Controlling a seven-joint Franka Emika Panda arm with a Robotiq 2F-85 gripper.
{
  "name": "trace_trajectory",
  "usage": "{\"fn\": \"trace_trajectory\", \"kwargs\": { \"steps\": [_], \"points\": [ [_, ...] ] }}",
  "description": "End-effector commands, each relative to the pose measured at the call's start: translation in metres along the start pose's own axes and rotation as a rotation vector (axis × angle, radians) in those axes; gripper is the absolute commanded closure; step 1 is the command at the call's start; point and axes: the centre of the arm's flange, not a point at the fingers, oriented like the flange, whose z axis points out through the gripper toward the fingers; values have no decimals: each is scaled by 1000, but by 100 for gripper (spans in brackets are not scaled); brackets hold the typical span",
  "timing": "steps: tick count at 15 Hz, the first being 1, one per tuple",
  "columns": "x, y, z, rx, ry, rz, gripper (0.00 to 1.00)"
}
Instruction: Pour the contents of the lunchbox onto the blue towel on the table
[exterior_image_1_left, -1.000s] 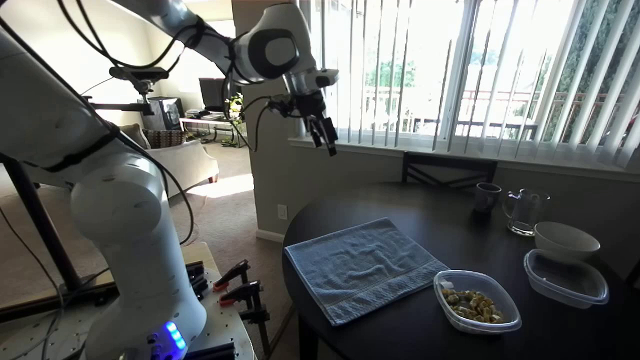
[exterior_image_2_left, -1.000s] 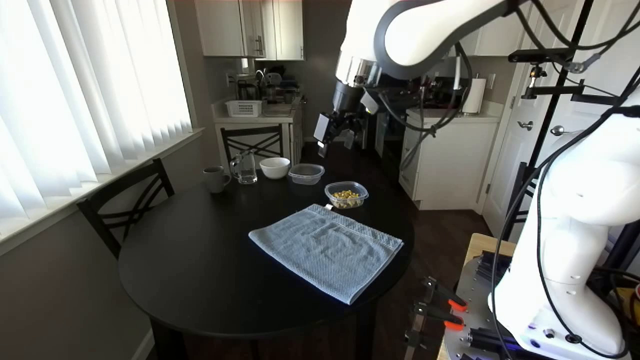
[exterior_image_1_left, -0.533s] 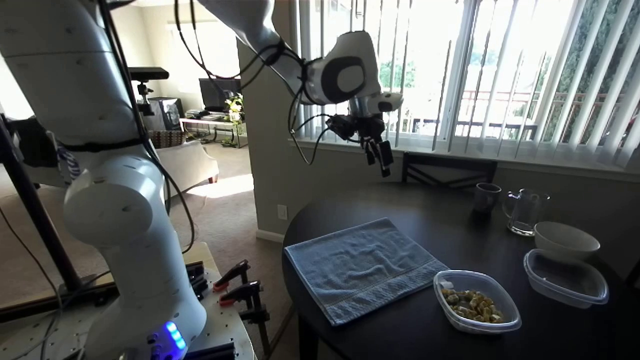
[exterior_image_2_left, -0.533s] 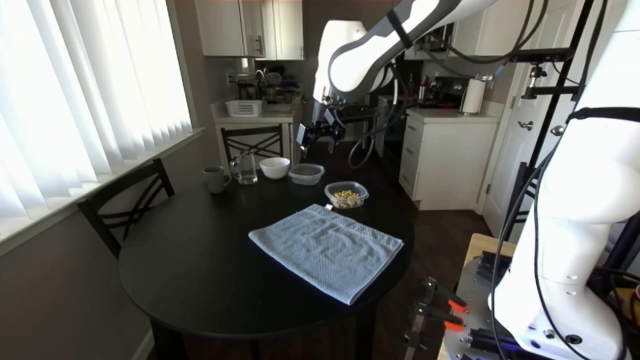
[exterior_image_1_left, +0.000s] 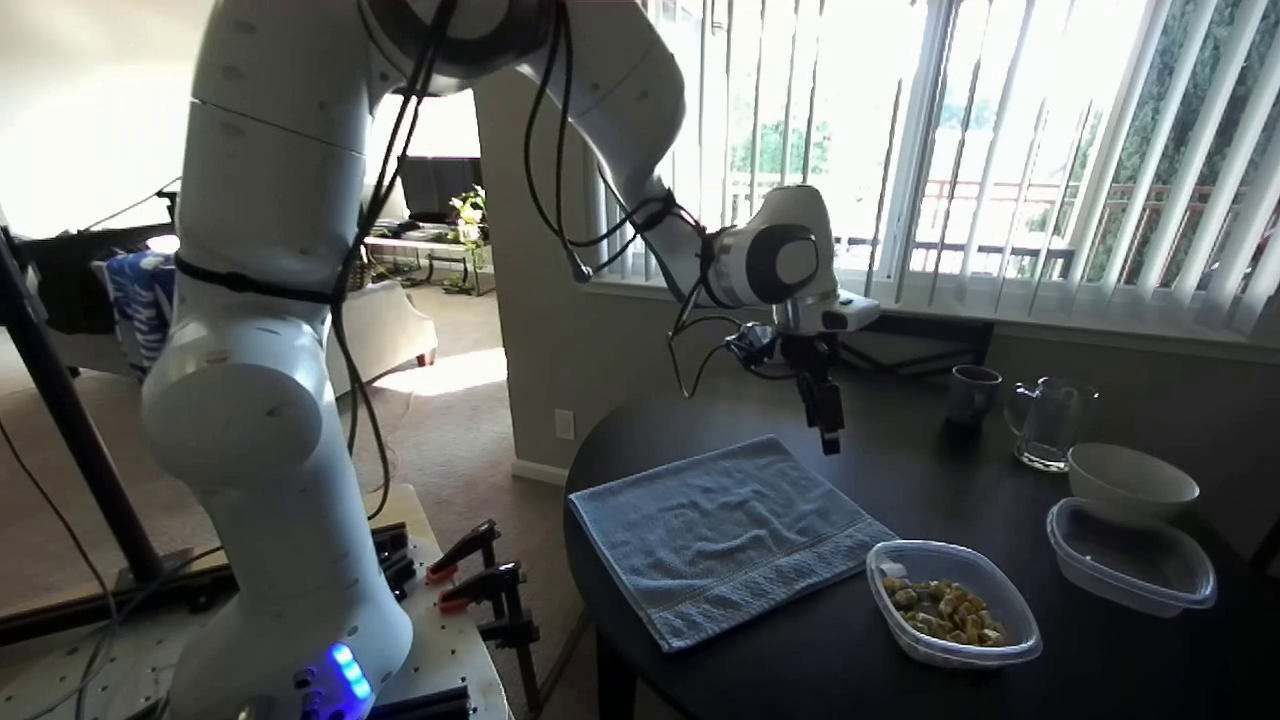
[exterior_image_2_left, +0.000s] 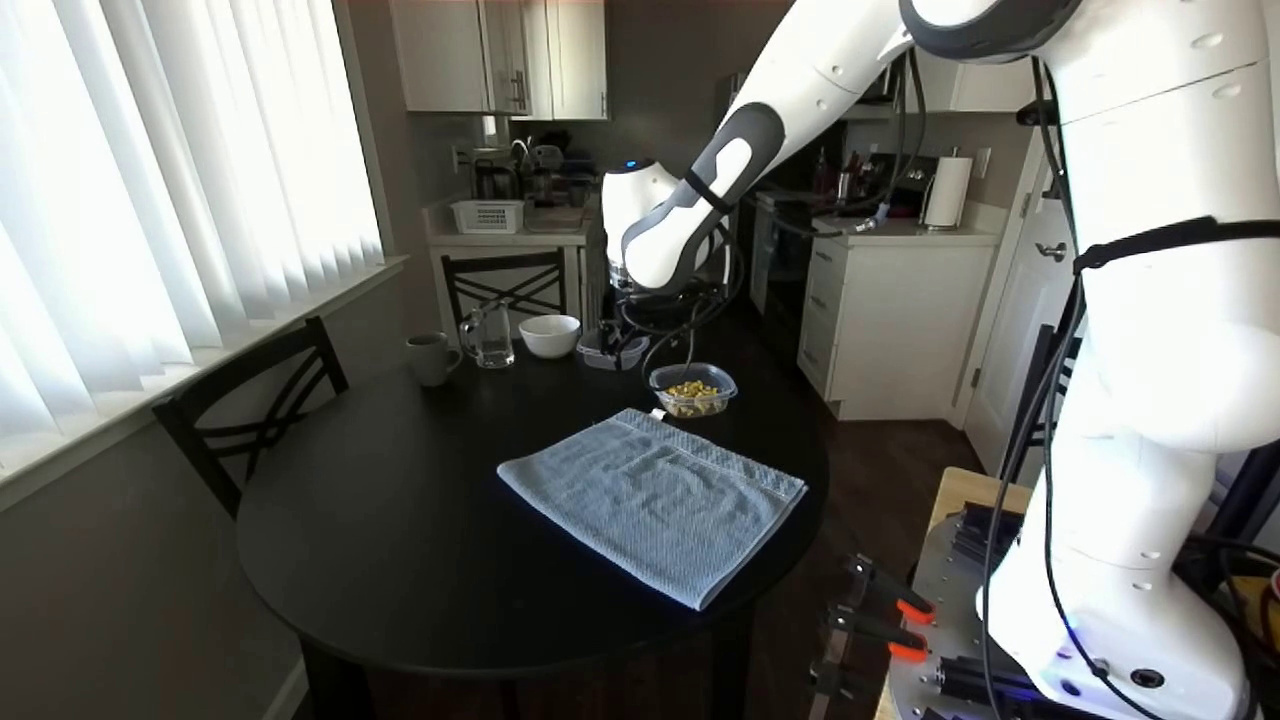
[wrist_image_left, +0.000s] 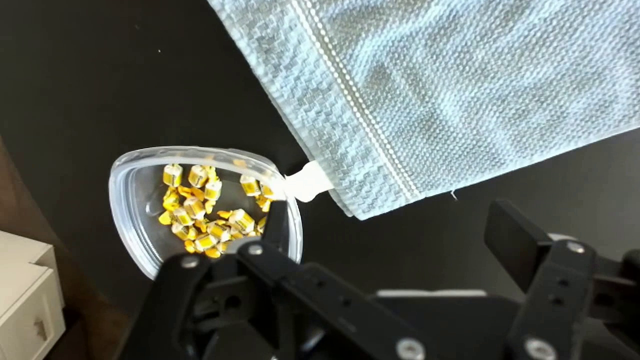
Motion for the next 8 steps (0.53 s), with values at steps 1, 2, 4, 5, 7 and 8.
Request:
{"fn": "trace_trajectory", "kwargs": {
  "steps": [1,2,4,5,7,8],
  "points": [
    [1,0,3,-3,-3,-1,0],
    [0,-1,2,-1,-2,-3,0],
    [-1,-5,-4,5,6,-8,0],
    [-1,-6,-5,7,7,-9,0],
    [-1,-6,-5,7,8,-10,0],
    [-1,-6,-5,7,8,-9,0]
  ]
}}
